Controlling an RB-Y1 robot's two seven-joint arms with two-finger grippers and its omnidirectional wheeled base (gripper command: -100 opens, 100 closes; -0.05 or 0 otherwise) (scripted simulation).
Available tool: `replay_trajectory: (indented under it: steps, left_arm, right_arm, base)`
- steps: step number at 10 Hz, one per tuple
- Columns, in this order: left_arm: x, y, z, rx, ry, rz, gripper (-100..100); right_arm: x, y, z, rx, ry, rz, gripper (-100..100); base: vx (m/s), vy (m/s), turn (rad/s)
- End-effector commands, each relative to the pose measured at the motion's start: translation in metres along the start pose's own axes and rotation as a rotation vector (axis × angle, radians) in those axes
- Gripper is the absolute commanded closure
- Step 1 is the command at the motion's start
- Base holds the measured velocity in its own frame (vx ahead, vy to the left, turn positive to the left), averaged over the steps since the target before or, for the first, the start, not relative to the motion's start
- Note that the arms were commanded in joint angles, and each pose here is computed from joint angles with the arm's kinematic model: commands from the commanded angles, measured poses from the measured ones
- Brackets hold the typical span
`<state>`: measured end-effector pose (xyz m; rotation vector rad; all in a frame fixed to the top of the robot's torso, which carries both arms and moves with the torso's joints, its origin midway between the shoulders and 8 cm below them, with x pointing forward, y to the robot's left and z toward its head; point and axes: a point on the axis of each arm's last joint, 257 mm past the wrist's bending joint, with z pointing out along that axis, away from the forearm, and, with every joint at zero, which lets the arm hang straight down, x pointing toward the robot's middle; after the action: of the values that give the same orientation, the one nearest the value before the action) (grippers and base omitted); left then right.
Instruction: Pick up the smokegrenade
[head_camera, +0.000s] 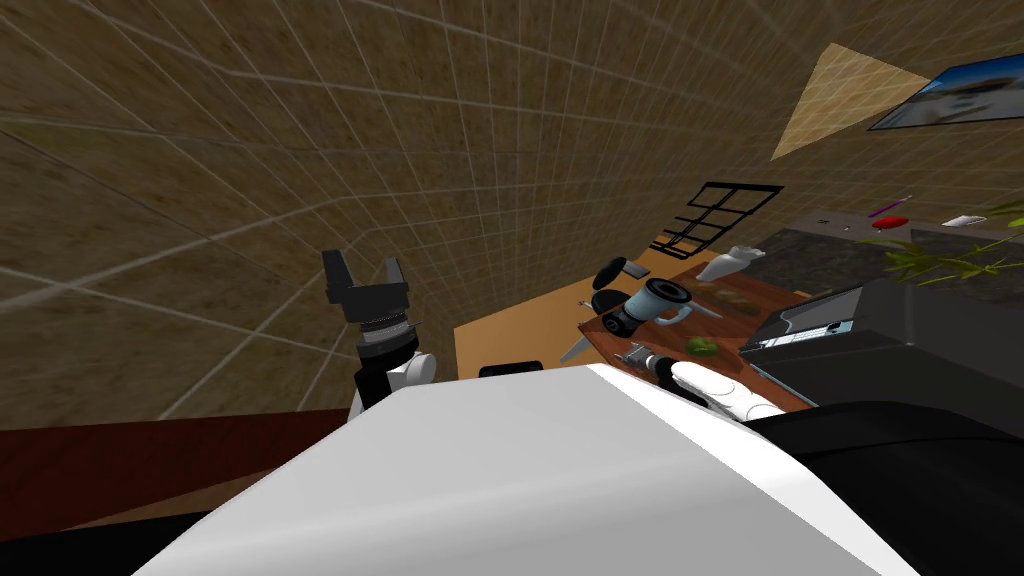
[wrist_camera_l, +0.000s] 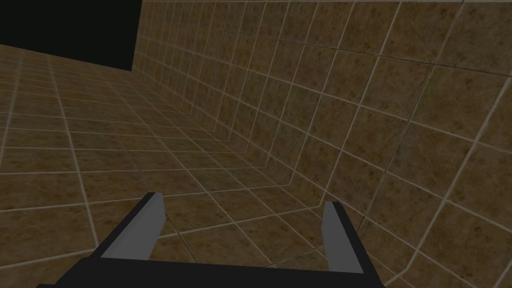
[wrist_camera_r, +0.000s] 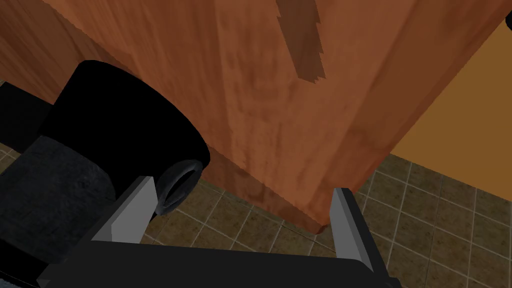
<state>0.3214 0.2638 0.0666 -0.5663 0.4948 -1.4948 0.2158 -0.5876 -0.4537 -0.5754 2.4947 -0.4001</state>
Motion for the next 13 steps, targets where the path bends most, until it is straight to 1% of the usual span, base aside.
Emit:
replay_trajectory:
  steps: [1,2,3,4,6,7,9,10,12,13]
  left_arm:
    - [0.0,0.0,0.0,0.0,0.0,0.0,0]
    - [0.0,0.0,0.0,0.0,0.0,0.0,0]
    - [0.0,0.0,0.0,0.0,0.0,0.0,0]
    - [0.0,0.0,0.0,0.0,0.0,0.0,0]
    - [0.0,0.0,0.0,0.0,0.0,0.0,0]
    - [0.0,0.0,0.0,0.0,0.0,0.0,0]
    - [0.0,0.0,0.0,0.0,0.0,0.0,0]
    - [0.0,0.0,0.0,0.0,0.0,0.0,0]
    - [0.0,0.0,0.0,0.0,0.0,0.0,0]
    - [0.0,0.0,0.0,0.0,0.0,0.0,0]
  right_arm:
    - [0.013,-0.015,-0.003,0.015,0.034,-0.041,-100]
    - [0.036,-0.034,-0.014,0.032,0.091,-0.116,-100]
    - [0.037,-0.035,-0.014,0.033,0.093,-0.115,-100]
    - [0.063,-0.056,-0.028,0.052,0.159,-0.184,-100]
    - [0.067,-0.058,-0.029,0.056,0.166,-0.184,-100]
    - [0.089,-0.077,-0.043,0.069,0.226,-0.248,-100]
    - [0.089,-0.077,-0.043,0.069,0.226,-0.248,-100]
    - [0.11,-0.095,-0.058,0.078,0.283,-0.307,-100]
    - [0.11,-0.095,-0.058,0.078,0.283,-0.307,-100]
    - [0.127,-0.11,-0.072,0.083,0.334,-0.36,-100]
  base:
    - [-0.049,0.004,0.088]
    - [-0.069,0.006,0.126]
    - [-0.069,0.003,0.066]
    - [-0.078,0.014,0.108]
    - [-0.048,0.004,0.025]
    - [-0.056,0.003,0.112]
    - [-0.042,-0.003,0.018]
    - [-0.048,0.011,0.081]
    - [-0.047,-0.003,0.021]
    - [-0.054,0.0,0.063]
